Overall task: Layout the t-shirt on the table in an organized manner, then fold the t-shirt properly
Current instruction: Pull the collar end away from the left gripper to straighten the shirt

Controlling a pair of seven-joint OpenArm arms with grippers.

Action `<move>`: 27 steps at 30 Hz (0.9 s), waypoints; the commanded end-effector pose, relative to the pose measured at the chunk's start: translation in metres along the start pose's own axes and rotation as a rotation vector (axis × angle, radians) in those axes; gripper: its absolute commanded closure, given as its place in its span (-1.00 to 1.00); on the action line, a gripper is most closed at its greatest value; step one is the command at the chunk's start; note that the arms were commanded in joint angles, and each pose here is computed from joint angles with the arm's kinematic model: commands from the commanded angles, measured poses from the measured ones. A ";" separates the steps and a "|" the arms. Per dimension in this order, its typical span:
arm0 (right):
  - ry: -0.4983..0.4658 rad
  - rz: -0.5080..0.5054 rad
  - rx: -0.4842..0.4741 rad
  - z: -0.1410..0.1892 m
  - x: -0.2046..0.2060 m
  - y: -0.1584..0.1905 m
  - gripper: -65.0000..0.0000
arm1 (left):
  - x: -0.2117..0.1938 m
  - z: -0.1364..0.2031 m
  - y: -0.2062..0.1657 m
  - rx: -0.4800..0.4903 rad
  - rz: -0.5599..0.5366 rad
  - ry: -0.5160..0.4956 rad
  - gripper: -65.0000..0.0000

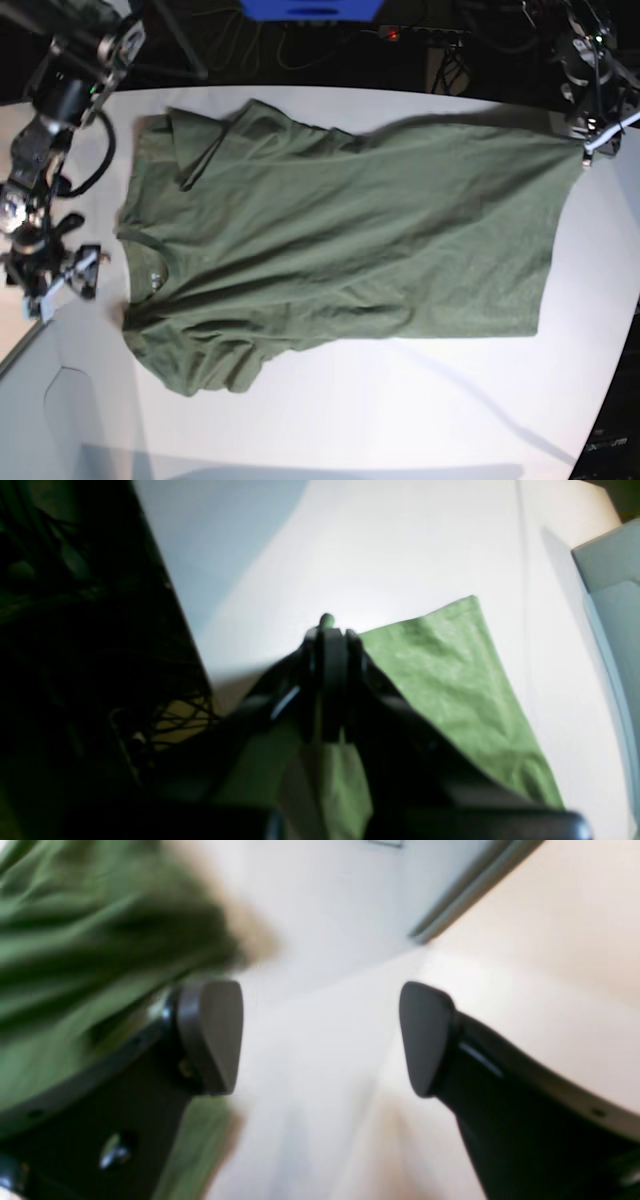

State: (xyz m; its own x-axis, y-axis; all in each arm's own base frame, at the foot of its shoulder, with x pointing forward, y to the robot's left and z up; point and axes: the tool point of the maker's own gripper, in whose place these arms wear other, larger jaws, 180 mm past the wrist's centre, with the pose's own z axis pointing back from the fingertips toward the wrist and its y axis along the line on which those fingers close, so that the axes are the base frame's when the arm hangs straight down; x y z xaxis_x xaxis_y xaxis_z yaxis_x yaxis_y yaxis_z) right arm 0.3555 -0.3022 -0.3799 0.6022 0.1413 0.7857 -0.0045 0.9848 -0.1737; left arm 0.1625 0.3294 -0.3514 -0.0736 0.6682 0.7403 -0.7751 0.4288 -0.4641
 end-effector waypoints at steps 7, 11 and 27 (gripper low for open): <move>0.140 0.060 0.062 0.047 -0.050 0.049 -0.52 | 0.012 0.001 -0.003 -0.011 -0.013 -0.044 1.00; 0.205 0.057 0.070 0.070 -0.078 0.064 -0.52 | 0.012 0.000 -0.004 -0.013 -0.011 -0.045 1.00; 0.365 0.066 0.208 0.096 -0.147 0.120 -0.51 | 0.011 0.001 -0.001 -0.007 -0.015 -0.040 1.00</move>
State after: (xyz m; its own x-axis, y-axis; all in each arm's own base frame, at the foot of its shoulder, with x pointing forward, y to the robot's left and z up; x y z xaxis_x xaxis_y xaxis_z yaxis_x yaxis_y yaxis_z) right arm 0.1846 -0.1959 -0.4648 0.8513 0.1925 0.4880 -0.1853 0.9806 -0.0636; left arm 0.1605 0.3308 -0.3524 -0.0716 0.6652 0.7433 -0.7794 0.4276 -0.4578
